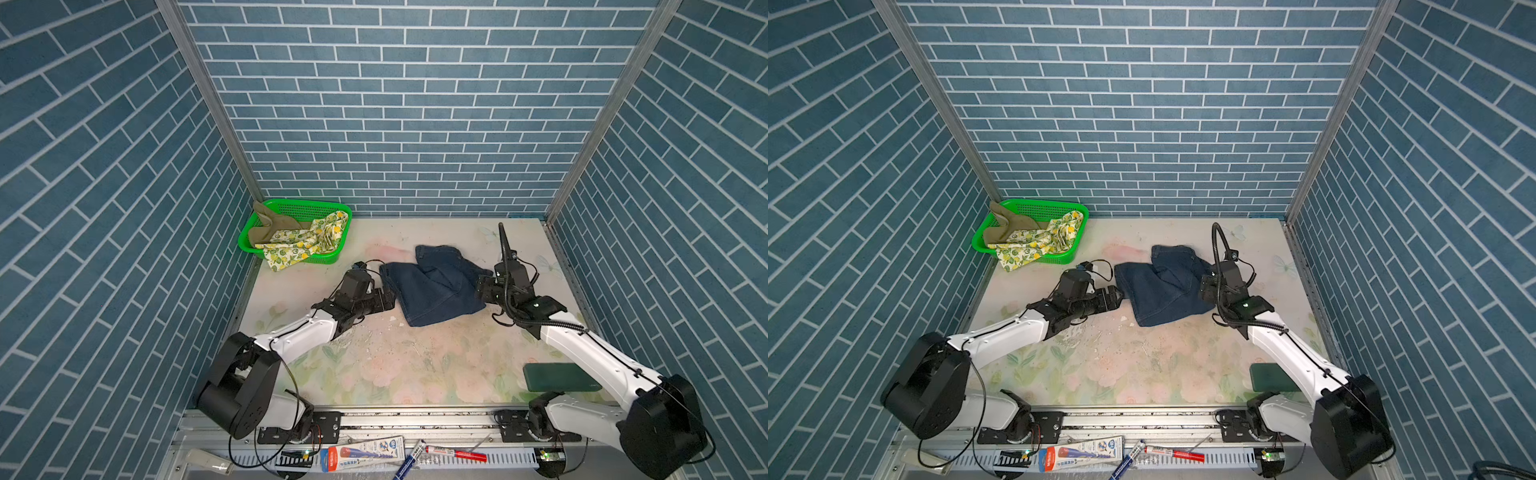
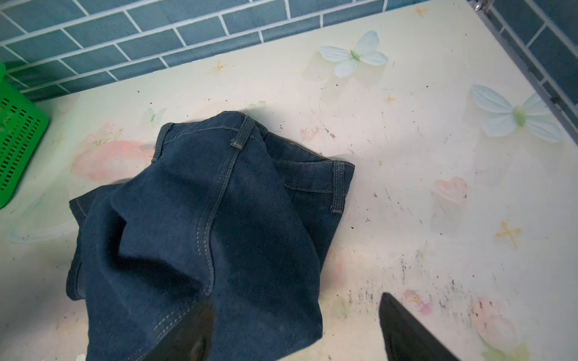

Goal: Fold and stack skirts
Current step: Flatten out the skirt at the center of the table.

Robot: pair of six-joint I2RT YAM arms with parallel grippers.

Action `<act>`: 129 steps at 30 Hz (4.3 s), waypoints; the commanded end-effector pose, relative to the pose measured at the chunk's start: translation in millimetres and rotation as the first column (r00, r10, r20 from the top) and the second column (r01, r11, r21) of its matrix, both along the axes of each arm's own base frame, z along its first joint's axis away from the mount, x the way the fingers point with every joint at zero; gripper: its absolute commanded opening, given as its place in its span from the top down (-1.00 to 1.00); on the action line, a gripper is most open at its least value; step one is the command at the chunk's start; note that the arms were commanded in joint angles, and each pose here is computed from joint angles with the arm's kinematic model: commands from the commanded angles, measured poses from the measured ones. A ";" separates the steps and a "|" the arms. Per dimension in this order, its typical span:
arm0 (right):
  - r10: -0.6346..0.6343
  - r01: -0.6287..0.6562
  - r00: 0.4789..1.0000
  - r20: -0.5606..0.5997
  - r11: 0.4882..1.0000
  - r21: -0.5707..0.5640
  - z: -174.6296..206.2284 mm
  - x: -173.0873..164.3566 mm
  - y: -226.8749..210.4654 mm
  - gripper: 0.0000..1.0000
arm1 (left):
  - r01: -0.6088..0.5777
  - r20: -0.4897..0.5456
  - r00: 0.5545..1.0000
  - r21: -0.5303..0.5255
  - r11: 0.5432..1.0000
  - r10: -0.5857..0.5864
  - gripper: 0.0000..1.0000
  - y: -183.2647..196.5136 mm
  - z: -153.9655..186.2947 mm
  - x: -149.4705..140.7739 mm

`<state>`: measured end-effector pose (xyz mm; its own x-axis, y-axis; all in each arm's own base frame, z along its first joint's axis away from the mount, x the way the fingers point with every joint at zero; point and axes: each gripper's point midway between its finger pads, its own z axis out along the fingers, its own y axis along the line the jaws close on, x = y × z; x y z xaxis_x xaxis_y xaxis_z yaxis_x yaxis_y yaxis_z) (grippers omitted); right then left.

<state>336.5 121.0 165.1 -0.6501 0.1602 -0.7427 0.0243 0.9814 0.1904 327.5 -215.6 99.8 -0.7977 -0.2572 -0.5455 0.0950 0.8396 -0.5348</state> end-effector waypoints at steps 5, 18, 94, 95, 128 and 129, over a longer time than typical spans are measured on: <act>0.310 -0.307 0.948 -0.071 0.951 0.047 -2.2 39.5 64.3 -0.64 | 0.025 -0.023 0.999 -0.084 0.996 -0.027 -0.84 -32.2 -11.3 7.0; 0.559 -0.576 0.808 -0.186 0.816 -0.052 -40.7 104.3 147.4 0.31 | -0.009 -0.022 1.000 -0.028 1.000 0.008 -0.84 -11.7 -10.8 5.9; -0.086 0.103 0.982 0.170 0.991 -0.091 66.4 33.3 -49.2 1.00 | -0.010 0.022 1.000 -0.147 0.989 0.014 -0.82 -12.6 -12.3 50.7; -0.085 0.100 0.980 0.181 0.992 -0.079 67.5 31.6 -48.4 1.00 | -0.007 0.026 1.000 -0.144 0.989 0.011 -0.82 -12.6 -12.3 50.9; -0.048 0.072 0.943 0.330 0.995 -0.063 134.4 29.8 -52.1 1.00 | 0.089 0.198 0.979 -0.256 0.963 -0.038 1.00 -89.5 72.4 156.8; -0.051 0.078 0.937 0.345 0.995 -0.065 146.4 30.2 -54.7 1.00 | 0.098 0.219 0.975 -0.253 0.962 -0.042 1.00 -87.4 88.5 155.5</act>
<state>360.0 79.4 245.5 -0.4703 0.1205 -0.8742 0.0079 0.9912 0.1324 476.7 -302.6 101.2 -0.7737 -0.3606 -0.5209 0.1520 0.6926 -0.7052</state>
